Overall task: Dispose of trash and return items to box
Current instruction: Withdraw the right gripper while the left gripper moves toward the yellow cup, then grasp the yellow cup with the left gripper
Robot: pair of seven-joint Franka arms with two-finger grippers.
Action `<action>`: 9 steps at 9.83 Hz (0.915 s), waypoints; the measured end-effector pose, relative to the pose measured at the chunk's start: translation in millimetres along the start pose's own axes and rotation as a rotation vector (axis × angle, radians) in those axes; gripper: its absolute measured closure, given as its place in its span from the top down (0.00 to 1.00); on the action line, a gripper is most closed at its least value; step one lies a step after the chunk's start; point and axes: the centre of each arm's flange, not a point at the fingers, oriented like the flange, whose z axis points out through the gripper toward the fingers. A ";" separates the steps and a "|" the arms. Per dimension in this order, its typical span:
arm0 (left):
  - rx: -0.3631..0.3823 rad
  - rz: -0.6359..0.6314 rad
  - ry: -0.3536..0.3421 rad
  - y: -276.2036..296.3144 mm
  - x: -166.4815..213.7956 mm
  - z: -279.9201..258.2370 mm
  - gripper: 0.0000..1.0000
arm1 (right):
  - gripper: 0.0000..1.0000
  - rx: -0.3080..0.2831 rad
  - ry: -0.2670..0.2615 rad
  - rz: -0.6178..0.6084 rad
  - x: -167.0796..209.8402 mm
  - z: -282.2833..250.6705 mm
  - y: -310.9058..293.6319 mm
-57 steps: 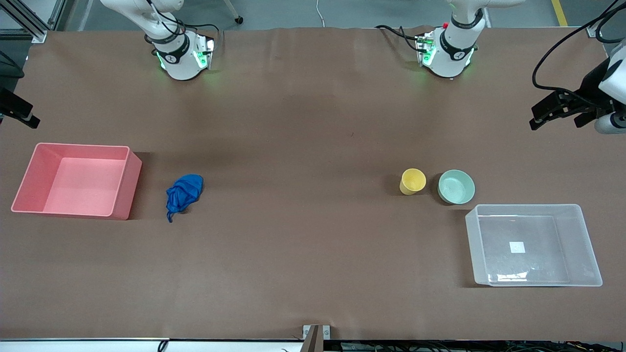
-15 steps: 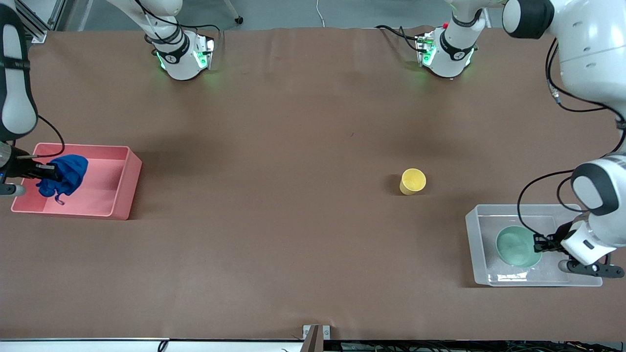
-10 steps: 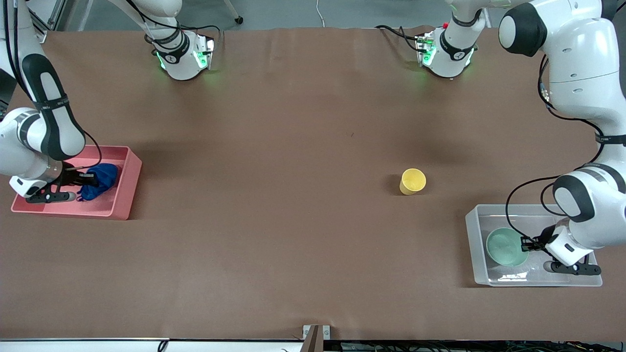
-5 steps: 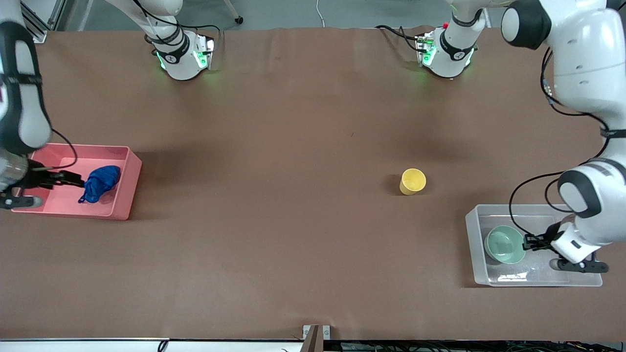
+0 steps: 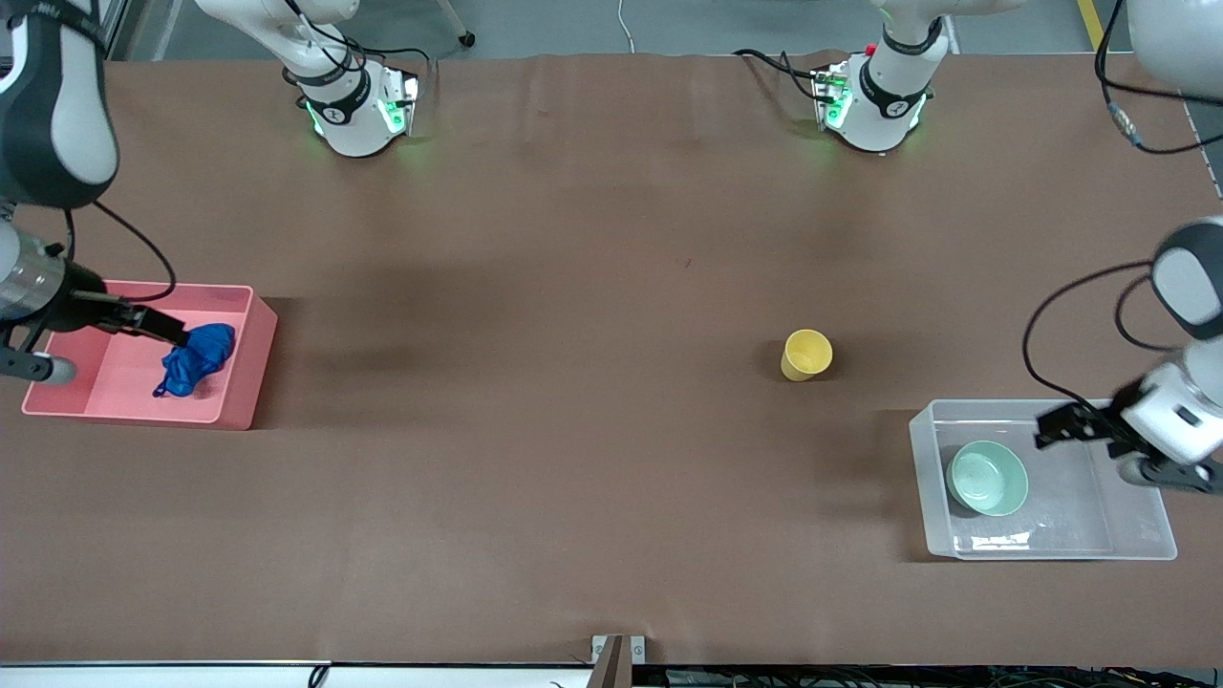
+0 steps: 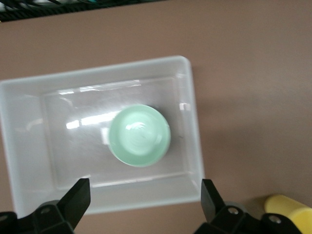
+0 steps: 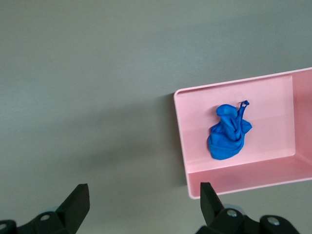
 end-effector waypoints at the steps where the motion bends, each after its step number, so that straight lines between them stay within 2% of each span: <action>1: -0.018 0.005 -0.037 30.4 -19.3 5.5 1.00 | 1.00 0.001 -0.006 -0.002 -11.5 -30.7 7.2; 3: -0.046 0.029 -0.104 84.2 -62.9 33.2 1.00 | 1.00 0.018 -0.020 0.017 -34.1 -91.0 44.4; 6: -0.060 0.072 -0.118 142.6 -112.1 100.1 1.00 | 1.00 0.041 0.020 -0.004 -43.1 -121.7 67.8; 9: -0.081 0.102 -0.135 170.0 -122.6 139.0 1.00 | 1.00 0.027 0.034 -0.051 -45.4 -133.7 58.2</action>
